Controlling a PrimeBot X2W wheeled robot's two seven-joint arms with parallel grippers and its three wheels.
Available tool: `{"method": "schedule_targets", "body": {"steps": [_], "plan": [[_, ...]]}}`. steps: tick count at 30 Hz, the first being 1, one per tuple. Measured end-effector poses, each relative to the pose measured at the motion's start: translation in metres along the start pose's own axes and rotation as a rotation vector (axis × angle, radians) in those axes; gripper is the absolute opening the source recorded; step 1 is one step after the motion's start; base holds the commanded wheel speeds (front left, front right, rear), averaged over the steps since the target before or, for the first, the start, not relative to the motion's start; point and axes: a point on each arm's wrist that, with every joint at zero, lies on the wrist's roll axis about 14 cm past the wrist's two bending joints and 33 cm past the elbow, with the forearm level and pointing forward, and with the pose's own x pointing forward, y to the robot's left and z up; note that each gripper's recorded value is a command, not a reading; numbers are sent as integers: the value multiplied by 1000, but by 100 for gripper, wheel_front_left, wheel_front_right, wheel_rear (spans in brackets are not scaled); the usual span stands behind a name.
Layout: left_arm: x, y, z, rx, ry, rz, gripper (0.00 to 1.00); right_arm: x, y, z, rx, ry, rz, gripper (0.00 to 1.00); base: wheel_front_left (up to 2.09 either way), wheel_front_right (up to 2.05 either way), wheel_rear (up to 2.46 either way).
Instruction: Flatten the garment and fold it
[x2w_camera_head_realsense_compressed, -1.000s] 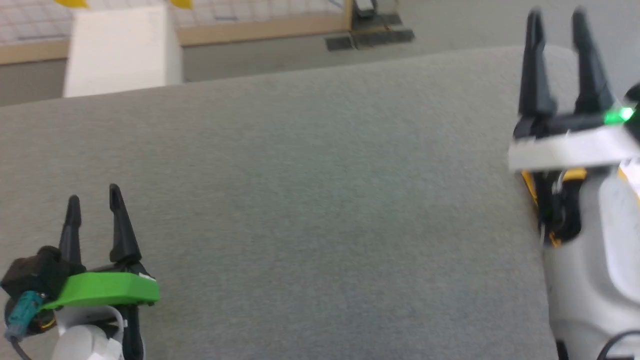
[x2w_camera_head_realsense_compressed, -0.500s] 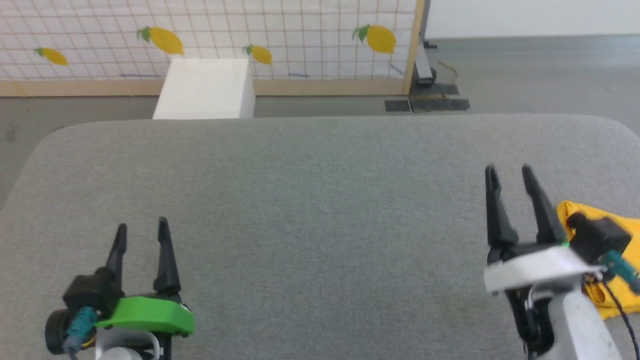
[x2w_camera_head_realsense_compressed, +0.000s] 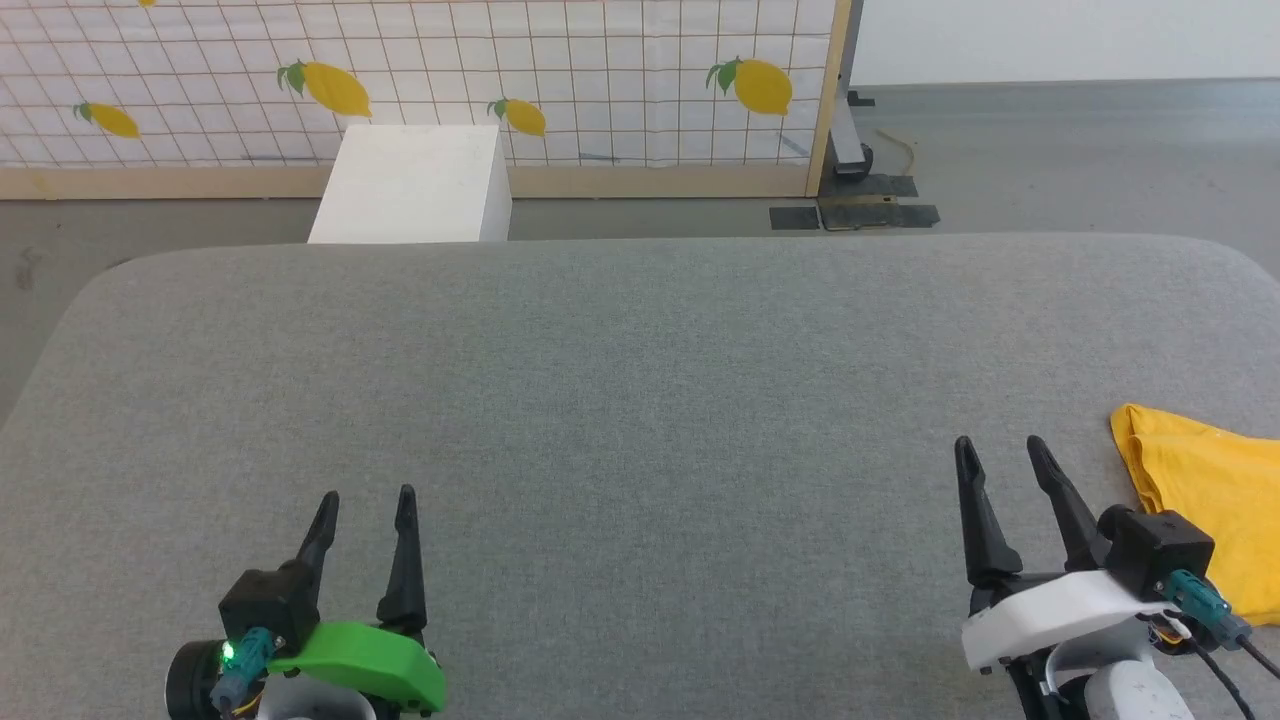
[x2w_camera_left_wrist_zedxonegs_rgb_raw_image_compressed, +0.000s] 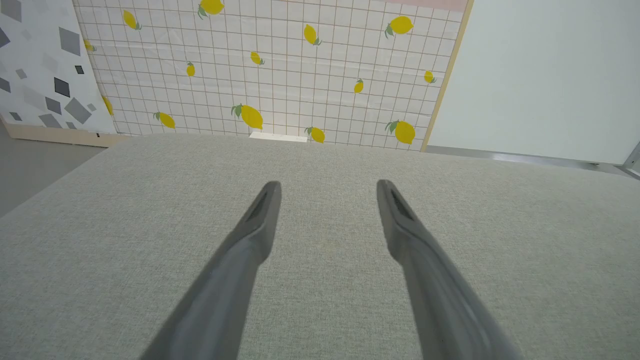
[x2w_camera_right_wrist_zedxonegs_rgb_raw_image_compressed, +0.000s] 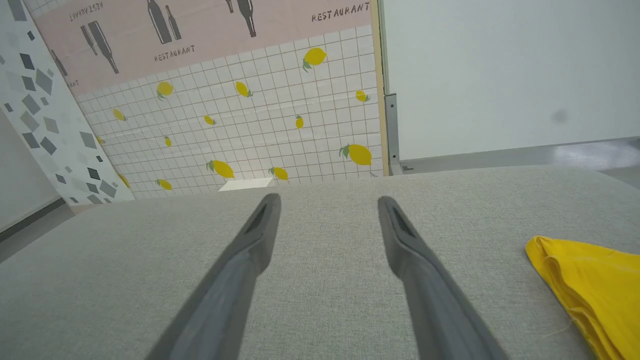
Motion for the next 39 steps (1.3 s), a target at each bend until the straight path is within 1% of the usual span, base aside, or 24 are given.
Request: {"method": "schedule_targets", "body": {"steps": [12, 13, 26, 39], "plan": [[1, 5, -12, -8, 36, 23, 100, -1, 2, -14, 14, 43, 2, 100, 0, 0, 0], [1, 6, -13, -9, 38, 25, 0, -1, 2, -15, 15, 45, 2, 0, 0, 0, 0], [1, 5, -12, -6, 42, 23, 0, 0, 2, -13, 10, 48, 6, 0, 0, 0, 0], [2, 5, -8, 6, 44, 20, 0, 3, 6, -8, -18, 45, 22, 0, 0, 0, 0]]}}
